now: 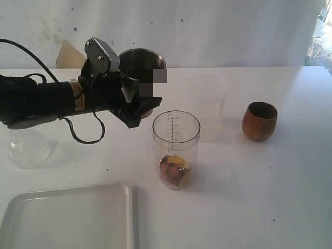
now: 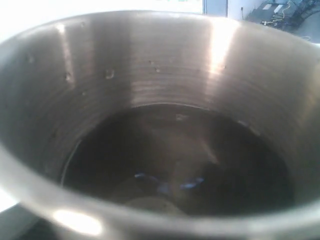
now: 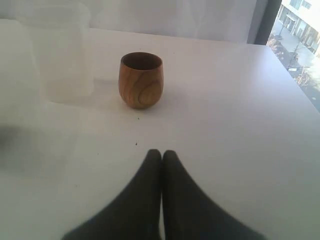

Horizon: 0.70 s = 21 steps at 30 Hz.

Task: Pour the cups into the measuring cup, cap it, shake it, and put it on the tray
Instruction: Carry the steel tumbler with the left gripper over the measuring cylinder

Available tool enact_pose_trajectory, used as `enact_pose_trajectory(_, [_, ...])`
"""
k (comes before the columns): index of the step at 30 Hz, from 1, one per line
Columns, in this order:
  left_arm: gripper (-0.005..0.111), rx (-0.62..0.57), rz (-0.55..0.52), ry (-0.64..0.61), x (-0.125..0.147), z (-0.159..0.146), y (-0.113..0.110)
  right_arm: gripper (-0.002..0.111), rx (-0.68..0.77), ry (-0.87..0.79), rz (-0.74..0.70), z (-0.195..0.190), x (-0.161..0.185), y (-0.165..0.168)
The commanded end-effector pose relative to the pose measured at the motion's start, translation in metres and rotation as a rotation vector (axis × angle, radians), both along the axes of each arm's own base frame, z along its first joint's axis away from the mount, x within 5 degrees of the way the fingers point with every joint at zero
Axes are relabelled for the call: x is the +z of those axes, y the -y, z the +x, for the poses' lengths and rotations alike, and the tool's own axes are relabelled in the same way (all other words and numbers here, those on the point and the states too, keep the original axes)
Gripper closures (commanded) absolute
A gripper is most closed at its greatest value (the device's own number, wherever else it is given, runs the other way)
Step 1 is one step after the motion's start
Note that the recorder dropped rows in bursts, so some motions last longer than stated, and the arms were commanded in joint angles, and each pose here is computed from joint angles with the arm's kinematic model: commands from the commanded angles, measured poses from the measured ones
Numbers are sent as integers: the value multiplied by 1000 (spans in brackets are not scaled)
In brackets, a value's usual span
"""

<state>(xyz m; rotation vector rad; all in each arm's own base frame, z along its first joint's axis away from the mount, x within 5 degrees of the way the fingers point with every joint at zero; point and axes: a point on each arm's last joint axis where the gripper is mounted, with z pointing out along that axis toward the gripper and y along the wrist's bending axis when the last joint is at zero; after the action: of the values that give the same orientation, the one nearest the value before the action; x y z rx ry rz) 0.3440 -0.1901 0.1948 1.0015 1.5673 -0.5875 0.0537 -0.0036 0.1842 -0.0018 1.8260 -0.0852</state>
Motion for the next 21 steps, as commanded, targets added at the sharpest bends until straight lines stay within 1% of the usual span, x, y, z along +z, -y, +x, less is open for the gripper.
enact_pose_trajectory(1, [107,-48,-16,99,12,-2,5,108,4,1,3,0,-2,0])
enact_pose_trajectory(7, [107,-67,48,186,12,-2,5,108,4,1,3,0,-2,0])
enact_pose_trajectory(14, [107,-26,2,171,14,1,4,108,4,1,3,0,-2,0])
enact_pose_trajectory(21, [107,-25,-22,201,26,6,10,108,4,1,3,0,-2,0])
